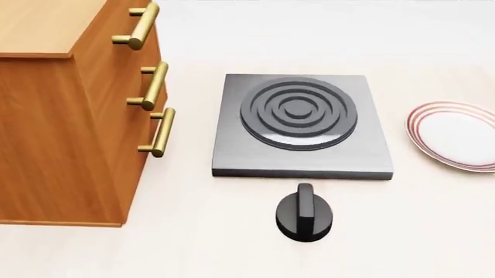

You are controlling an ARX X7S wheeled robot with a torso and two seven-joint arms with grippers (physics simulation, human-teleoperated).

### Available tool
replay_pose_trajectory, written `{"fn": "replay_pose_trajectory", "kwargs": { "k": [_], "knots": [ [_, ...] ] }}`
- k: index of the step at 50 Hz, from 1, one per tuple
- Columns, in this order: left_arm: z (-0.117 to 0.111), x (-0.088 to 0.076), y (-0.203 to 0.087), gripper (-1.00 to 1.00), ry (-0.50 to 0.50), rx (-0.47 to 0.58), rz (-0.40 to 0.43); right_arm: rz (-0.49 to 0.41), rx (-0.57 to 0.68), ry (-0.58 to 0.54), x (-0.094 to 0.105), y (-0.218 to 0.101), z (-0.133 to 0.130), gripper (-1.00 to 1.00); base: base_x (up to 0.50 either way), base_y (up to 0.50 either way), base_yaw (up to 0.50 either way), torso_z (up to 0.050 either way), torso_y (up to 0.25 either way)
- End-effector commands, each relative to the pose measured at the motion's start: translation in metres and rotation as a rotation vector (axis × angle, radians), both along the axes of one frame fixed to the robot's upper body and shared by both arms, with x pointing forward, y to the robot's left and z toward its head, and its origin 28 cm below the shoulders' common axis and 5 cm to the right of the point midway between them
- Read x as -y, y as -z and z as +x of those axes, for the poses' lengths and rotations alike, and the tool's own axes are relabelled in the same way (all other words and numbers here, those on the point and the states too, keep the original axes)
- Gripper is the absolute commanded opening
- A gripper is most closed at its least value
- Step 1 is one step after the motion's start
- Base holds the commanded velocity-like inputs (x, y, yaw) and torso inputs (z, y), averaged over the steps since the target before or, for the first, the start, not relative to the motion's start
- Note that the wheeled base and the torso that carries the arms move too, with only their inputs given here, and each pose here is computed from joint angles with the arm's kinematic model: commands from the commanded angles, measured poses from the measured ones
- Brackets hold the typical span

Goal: Put the bowl on the stove.

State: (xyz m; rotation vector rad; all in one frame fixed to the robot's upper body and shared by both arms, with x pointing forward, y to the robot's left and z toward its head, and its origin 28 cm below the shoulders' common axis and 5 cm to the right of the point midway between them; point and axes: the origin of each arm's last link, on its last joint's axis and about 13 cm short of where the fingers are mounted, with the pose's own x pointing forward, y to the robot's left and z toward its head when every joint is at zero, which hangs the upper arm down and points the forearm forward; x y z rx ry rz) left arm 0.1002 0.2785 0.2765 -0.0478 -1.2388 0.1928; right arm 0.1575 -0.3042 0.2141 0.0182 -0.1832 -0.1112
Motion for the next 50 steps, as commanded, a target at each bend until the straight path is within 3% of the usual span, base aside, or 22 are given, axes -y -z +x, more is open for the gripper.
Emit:
{"fn": "replay_pose_trajectory", "kwargs": {
  "k": [1, 35, 38, 41, 50],
  "knots": [
    [0.000, 0.000, 0.000, 1.00, 0.000, -0.001, 0.000, 0.004, -0.001, -0.008, 0.000, 0.001, 0.000, 1.00, 0.50, 0.00, 0.00, 0.000, 0.000],
    [0.000, 0.001, 0.001, 1.00, 0.009, -0.002, -0.004, -0.008, -0.035, -0.027, -0.003, -0.002, 0.005, 1.00, 0.47, 0.00, 0.00, 0.000, 0.001],
    [0.000, 0.000, 0.002, 1.00, 0.010, -0.003, -0.007, -0.133, -0.155, -0.057, -0.003, -0.003, 0.006, 1.00, 0.00, 0.00, 0.00, 0.000, 0.000],
    [0.001, 0.001, 0.003, 1.00, 0.014, -0.005, -0.011, -0.203, -0.260, -0.057, 0.004, -0.006, 0.008, 1.00, 0.00, 0.00, 0.00, 0.000, 0.000],
    [0.001, 0.001, 0.003, 1.00, 0.019, -0.004, -0.016, -0.145, -0.461, -0.093, 0.031, -0.019, 0.006, 1.00, 0.00, 0.00, 0.00, 0.000, 0.000]
  ]
}}
